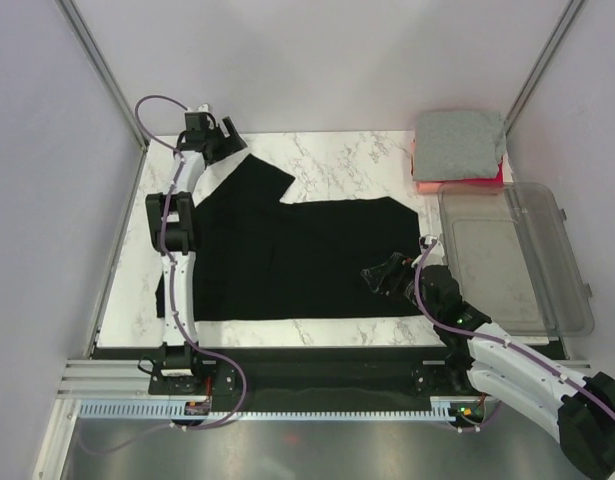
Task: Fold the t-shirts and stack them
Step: Fold the tshirt
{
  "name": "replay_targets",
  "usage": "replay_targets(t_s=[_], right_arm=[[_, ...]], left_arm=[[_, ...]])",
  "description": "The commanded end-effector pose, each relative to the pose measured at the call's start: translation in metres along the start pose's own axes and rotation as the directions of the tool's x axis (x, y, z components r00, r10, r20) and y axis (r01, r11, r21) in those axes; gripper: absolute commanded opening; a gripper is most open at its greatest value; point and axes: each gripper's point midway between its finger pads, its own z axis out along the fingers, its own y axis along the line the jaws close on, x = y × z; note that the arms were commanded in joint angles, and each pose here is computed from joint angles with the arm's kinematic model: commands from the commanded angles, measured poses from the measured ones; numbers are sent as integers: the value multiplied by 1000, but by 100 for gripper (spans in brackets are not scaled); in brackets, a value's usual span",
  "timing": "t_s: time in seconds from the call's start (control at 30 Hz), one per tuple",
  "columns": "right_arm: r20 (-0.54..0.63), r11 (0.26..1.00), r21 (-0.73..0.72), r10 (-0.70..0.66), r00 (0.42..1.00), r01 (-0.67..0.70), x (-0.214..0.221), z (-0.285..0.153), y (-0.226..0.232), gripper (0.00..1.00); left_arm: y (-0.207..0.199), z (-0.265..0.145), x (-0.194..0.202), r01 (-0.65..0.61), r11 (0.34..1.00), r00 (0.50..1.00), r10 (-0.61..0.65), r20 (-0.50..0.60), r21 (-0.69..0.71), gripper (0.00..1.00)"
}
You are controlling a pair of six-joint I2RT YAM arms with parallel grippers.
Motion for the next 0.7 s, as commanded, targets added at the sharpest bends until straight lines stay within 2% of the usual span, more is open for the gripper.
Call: replay_targets(t_s=[0.0,0.2,0.4,0.53,0.6,0.63,0.67], right_arm=[[29,998,-56,15,999,-14,-7,2,13,81],[35,998,-56,22,999,-20,-7,2,12,81],[35,998,-59,24,999,-22,-7,2,12,81],[34,998,-53,22,999,-20,-7,2,11,81],[33,999,-50,23,999,-21,-7,3,11,80],[26,999,-46,23,999,-21,-5,3,10,81],[30,999,-46,23,999,-21,-6,4,10,81]], left_arm=[[-41,7,-3,-34,996,999,32,33,78,89],[-74,9,19,-108,992,994,107,8,69,88],[-72,7,24,-117,993,993,117,2,4,72],[-70,7,23,-107,994,994,107,5,-11,47],[-69,7,23,-104,994,995,104,5,-16,29],[-68,7,24,-102,995,995,102,4,-21,11],[-67,6,23,-99,995,995,99,7,-32,4]])
